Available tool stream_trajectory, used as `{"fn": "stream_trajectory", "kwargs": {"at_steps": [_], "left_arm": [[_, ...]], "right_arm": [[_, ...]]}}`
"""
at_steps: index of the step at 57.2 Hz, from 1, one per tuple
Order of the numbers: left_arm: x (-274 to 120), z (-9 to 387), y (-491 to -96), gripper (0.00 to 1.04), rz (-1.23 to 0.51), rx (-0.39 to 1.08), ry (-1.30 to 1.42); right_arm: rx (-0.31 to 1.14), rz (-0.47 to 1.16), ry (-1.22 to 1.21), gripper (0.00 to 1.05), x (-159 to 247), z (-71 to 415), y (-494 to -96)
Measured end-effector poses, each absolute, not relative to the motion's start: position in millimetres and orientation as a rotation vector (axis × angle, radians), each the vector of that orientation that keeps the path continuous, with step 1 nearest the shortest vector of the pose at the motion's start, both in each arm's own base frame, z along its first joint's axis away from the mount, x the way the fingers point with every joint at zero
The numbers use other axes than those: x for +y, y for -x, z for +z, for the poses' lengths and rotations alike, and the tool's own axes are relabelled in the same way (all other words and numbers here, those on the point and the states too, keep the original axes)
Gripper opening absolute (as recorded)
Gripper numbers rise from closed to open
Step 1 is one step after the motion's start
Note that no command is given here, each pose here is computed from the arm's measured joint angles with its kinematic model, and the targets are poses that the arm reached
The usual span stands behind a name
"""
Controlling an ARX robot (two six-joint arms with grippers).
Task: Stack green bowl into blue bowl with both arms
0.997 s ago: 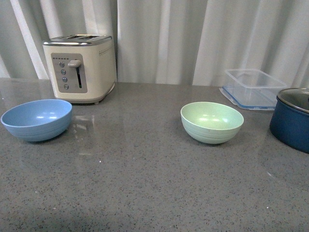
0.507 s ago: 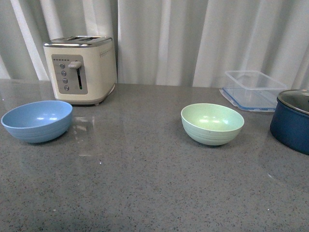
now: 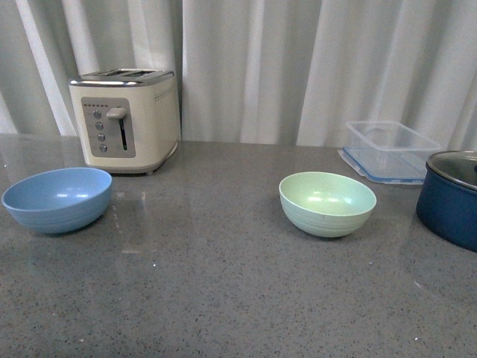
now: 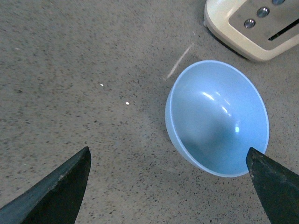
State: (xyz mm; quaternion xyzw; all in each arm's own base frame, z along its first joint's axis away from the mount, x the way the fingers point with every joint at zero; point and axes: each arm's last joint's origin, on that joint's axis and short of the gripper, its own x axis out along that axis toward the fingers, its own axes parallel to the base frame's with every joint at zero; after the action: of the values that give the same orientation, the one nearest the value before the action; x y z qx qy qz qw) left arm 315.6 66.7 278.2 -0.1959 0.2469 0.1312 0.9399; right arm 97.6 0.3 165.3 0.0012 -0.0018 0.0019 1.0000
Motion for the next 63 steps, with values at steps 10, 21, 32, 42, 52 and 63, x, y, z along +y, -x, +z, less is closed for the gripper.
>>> {"fn": "stream_trajectory", "kwargs": {"at_steps": [10, 21, 32, 42, 52, 63], "left_arm": [[59, 270, -346, 0.98, 0.268, 0.558, 0.392], [50, 261, -369, 0.98, 0.269, 0.590, 0.392], [49, 245, -383, 0.98, 0.289, 0.629, 0.400], [51, 234, -389, 0.98, 0.302, 0.652, 0.413], [54, 232, -399, 0.90, 0.313, 0.655, 0.409], [57, 222, -407, 0.53, 0.332, 0.695, 0.407]], "right_arm": [[-0.003, 0.004, -0.002, 0.95, 0, 165, -98], [-0.004, 0.004, -0.002, 0.95, 0, 165, -98], [-0.004, 0.004, -0.002, 0.95, 0, 165, -98], [-0.003, 0.004, -0.002, 0.95, 0, 165, -98], [-0.003, 0.004, -0.002, 0.95, 0, 165, -98], [-0.004, 0.004, -0.002, 0.95, 0, 165, -98]]}}
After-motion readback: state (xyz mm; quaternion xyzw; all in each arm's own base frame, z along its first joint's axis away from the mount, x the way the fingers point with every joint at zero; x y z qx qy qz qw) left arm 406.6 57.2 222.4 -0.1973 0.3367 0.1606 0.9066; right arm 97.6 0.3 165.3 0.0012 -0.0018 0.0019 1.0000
